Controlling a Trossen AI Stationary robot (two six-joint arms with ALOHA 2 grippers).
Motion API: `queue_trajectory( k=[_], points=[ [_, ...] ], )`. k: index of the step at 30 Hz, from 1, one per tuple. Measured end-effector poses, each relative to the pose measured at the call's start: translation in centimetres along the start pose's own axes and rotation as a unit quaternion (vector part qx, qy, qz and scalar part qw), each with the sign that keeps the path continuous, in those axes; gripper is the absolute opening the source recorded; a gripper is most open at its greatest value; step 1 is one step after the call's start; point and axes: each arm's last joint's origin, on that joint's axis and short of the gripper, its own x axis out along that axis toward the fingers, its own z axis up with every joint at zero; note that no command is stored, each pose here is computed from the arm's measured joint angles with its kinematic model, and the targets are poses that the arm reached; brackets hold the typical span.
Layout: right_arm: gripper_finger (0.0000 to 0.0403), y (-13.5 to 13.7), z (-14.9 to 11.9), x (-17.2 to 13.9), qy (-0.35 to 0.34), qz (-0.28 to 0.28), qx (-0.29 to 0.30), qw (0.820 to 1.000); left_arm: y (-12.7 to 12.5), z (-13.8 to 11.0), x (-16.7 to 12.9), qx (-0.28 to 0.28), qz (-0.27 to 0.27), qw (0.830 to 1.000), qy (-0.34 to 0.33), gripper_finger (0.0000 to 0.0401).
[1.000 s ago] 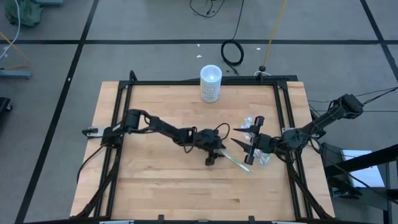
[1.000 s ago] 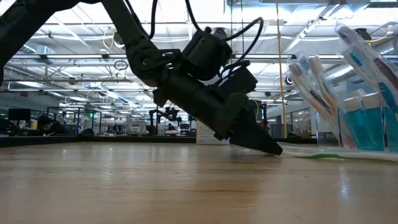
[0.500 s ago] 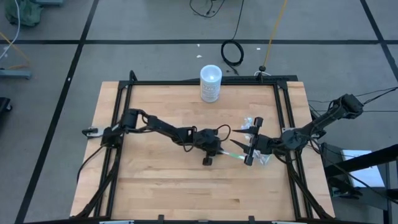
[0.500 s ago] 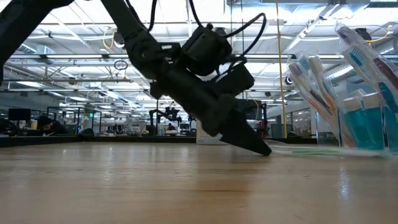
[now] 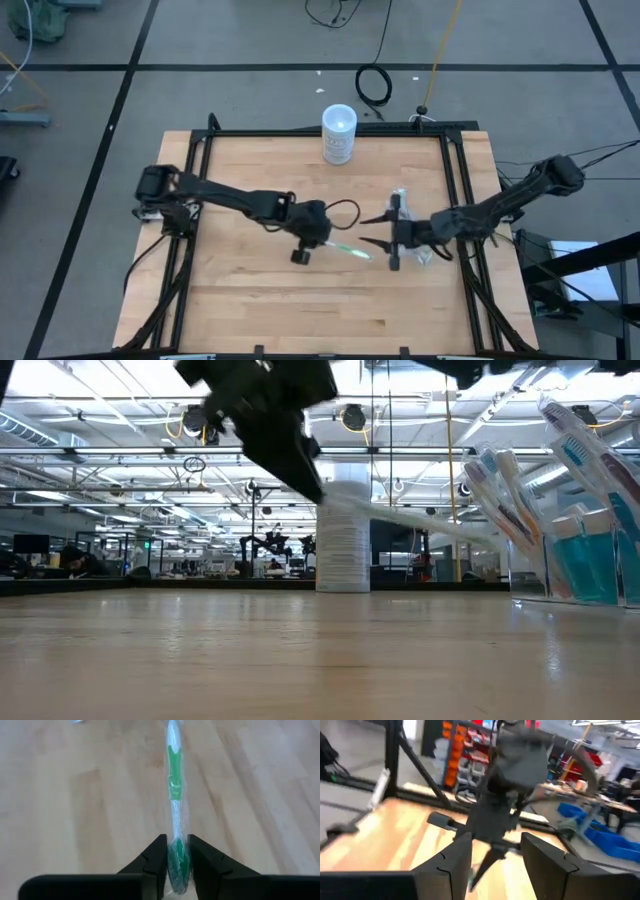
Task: Pick & Place toothbrushing station
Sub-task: Put the green toothbrush into the transparent organizer
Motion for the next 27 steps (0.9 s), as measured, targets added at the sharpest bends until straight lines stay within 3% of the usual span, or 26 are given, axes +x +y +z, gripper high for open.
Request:
queue_trajectory(
  k=[5,9,15,19,22,27],
  points=[
    [0.0191,-0.2,-1.4,2.7,-0.020,0.039,0.012,0.999,-2.0,0.4,-2.8,0.053,0.076,0.995,0.025,0.0073],
    [0.0213,-0.5,-2.0,5.5,0.016,0.039,0.049,0.998,-3.9,0.6,-3.6,0.141,0.132,0.980,0.044,0.0073],
    [0.0223,-1.4,-2.7,9.2,0.122,0.010,0.124,0.985,-6.2,0.5,-3.9,0.260,0.234,0.932,0.093,0.0074],
    [0.0222,-1.8,-3.4,10.7,0.136,0.057,0.166,0.975,-7.6,0.7,-4.1,0.317,0.294,0.894,0.115,0.0074],
    [0.0222,-2.0,-3.9,11.6,0.128,0.064,0.189,0.972,-8.2,0.7,-4.2,0.347,0.309,0.877,0.123,0.0074],
    [0.0222,-2.7,-5.1,12.3,0.141,0.038,0.181,0.973,-9.0,0.9,-4.3,0.375,0.304,0.867,0.120,0.0074]
  ],
)
